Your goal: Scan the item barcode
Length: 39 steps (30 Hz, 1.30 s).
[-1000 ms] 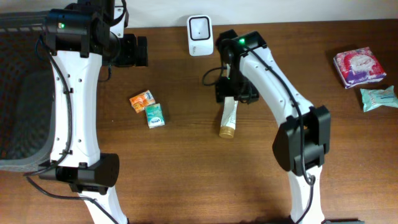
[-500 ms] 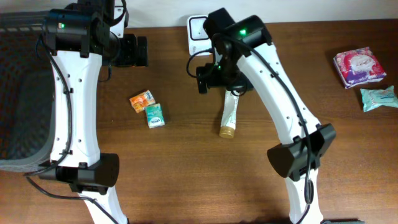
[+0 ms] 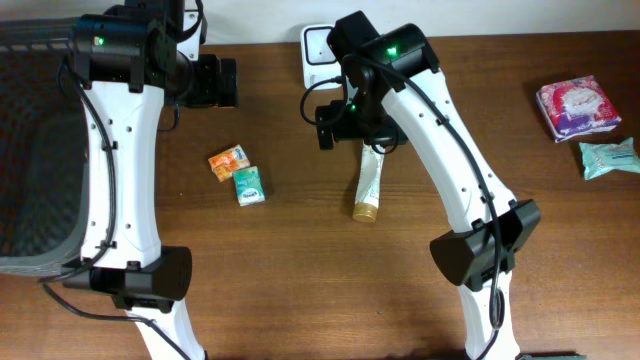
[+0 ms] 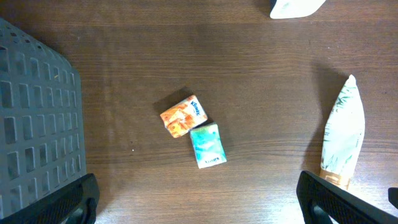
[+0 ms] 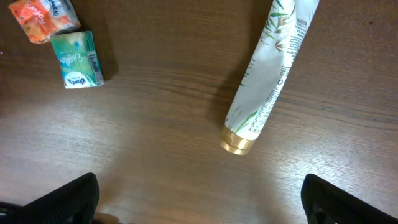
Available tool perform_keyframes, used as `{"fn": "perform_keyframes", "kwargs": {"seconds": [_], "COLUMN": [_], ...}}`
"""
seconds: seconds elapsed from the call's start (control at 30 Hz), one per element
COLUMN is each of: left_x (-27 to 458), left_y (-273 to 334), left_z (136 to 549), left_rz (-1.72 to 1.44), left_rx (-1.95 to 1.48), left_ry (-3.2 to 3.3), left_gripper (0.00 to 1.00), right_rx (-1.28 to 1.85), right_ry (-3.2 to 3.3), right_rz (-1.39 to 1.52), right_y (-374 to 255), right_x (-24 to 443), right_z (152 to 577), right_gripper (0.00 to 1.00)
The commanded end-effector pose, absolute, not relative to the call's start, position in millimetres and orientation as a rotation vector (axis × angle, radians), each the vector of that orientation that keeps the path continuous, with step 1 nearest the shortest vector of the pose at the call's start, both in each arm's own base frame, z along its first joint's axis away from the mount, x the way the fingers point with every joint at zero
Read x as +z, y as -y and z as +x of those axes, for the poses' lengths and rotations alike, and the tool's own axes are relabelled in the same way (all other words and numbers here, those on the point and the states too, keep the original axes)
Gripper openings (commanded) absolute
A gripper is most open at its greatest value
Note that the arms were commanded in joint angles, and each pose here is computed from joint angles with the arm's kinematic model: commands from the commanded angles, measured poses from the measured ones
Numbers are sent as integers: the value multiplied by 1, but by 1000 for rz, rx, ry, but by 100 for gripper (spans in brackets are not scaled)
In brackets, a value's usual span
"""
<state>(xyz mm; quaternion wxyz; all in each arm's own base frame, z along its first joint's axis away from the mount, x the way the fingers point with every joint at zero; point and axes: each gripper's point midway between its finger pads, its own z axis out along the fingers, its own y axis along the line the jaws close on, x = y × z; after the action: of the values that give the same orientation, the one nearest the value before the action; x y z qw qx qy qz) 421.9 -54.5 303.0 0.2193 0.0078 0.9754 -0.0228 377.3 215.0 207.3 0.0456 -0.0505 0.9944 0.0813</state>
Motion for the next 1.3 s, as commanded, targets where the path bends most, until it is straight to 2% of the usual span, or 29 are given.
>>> {"fn": "perform_keyframes", "kwargs": {"seconds": [0.0,0.17,0.33,0.37,0.4,0.43,0.6,0.7,0.8,1.03,1.27], "left_x": [303,303,303,303,303,303,303,303,303,303,303], "left_y": [53,53,53,53,53,53,53,53,53,53,53], "left_z": [422,422,422,422,422,422,422,422,422,422,422], "left_rz": [11,11,11,11,11,11,11,11,11,11,11], "left_rx": [-55,-56,-55,-55,-56,-56,-56,-56,-56,-56,-56], "left_ry": [-2697,-2697,-2697,-2697,-2697,-2697,-2697,-2697,-2697,-2697,-2697], "left_gripper": [99,99,99,99,99,99,99,99,99,99,99], "right_rx": [268,342,281,239,8,-67,-175,-385,-430,-340,-462], "right_ry": [-2976,-2932,-2996,-3002,-2997,-2991,-2998,-2999,-3038,-3065,-3005], "right_rz": [-162,-165,-195,-192,-65,-20,-30,139,187,208,278], "right_y": [-215,-229,-239,-238,-220,-214,-211,-180,-164,-173,-157], "right_x": [221,221,188,181,164,158,120,93,78,72,71], "right_z": [382,394,395,397,403,403,406,400,395,394,397], "right_gripper": [99,99,99,98,99,99,99,99,98,99,99]}}
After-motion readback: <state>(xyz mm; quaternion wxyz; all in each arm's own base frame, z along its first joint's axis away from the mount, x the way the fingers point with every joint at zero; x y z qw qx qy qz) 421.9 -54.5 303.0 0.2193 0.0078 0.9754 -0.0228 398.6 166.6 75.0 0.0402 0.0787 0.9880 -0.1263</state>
